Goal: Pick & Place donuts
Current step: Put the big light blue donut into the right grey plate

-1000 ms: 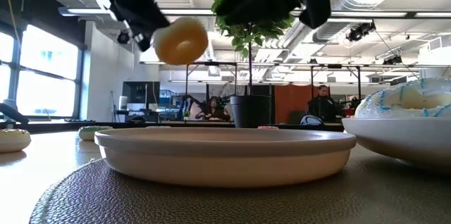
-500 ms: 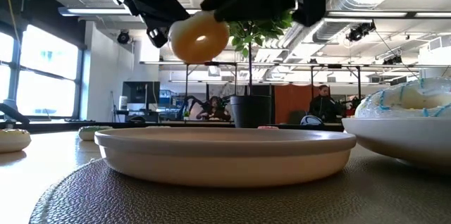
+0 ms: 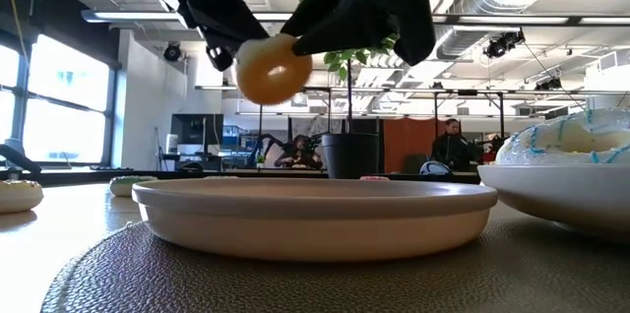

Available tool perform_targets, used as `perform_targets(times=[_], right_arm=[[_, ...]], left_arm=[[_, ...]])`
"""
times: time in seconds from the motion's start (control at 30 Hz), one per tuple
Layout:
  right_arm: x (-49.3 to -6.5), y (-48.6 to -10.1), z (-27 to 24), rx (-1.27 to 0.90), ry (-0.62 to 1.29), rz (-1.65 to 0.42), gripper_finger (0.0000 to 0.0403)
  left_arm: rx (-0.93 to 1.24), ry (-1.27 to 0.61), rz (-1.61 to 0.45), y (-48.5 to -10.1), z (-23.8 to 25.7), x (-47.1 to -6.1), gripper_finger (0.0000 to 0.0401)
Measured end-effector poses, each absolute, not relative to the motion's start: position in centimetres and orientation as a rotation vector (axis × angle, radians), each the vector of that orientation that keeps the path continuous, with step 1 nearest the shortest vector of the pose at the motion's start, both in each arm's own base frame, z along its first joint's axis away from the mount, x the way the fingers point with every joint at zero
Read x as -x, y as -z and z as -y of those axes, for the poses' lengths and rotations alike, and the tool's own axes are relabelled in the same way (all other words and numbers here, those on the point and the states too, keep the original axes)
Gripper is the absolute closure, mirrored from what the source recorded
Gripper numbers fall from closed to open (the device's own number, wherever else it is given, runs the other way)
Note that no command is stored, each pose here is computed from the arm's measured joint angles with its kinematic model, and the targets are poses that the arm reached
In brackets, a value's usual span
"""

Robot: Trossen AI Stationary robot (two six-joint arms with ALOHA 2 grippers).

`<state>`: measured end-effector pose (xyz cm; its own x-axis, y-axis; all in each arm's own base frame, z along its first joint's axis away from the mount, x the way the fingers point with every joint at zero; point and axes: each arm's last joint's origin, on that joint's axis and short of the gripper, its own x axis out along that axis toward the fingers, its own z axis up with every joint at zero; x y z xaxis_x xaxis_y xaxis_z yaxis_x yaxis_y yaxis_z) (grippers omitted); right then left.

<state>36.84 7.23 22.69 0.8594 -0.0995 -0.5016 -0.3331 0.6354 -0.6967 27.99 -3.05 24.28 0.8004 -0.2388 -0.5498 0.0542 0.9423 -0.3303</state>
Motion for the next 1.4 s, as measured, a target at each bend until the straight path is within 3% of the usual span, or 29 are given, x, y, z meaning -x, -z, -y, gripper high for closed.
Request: perform_targets(times=[0.37, 0.6, 0.83, 1.07, 1.27, 1.4], right_arm=[[-36.9, -22.5, -6.6, 0.882, -0.13, -0.558, 0.0229], [-36.9, -22.5, -6.6, 0.88, -0.134, -0.562, 0.0278], [-36.6, -22.0, -6.5, 0.878, -0.155, -0.62, 0.0332], [-35.8, -21.2, -6.8, 0.809, -0.152, -0.736, 0.0368], [-32.3, -22.0, -9.6, 0.88, -0.017, -0.895, 0.0372], [-29.2, -23.4, -12.4, 0.743, -0.124, -0.916, 0.0365]], left_arm=[[0.306, 0.178, -0.577, -24.6, 3.1, -28.3, 0.0398], [0.282, 0.156, -0.576, -24.6, 3.1, -28.3, 0.0393], [0.23, 0.133, -0.591, -23.9, 3.0, -28.7, 0.0324], [0.189, -0.012, -0.575, -23.9, 2.6, -28.7, 0.0243], [0.167, -0.085, -0.571, -23.8, 2.3, -28.6, 0.0228], [0.156, -0.091, -0.57, -23.8, 2.3, -28.6, 0.0228]])
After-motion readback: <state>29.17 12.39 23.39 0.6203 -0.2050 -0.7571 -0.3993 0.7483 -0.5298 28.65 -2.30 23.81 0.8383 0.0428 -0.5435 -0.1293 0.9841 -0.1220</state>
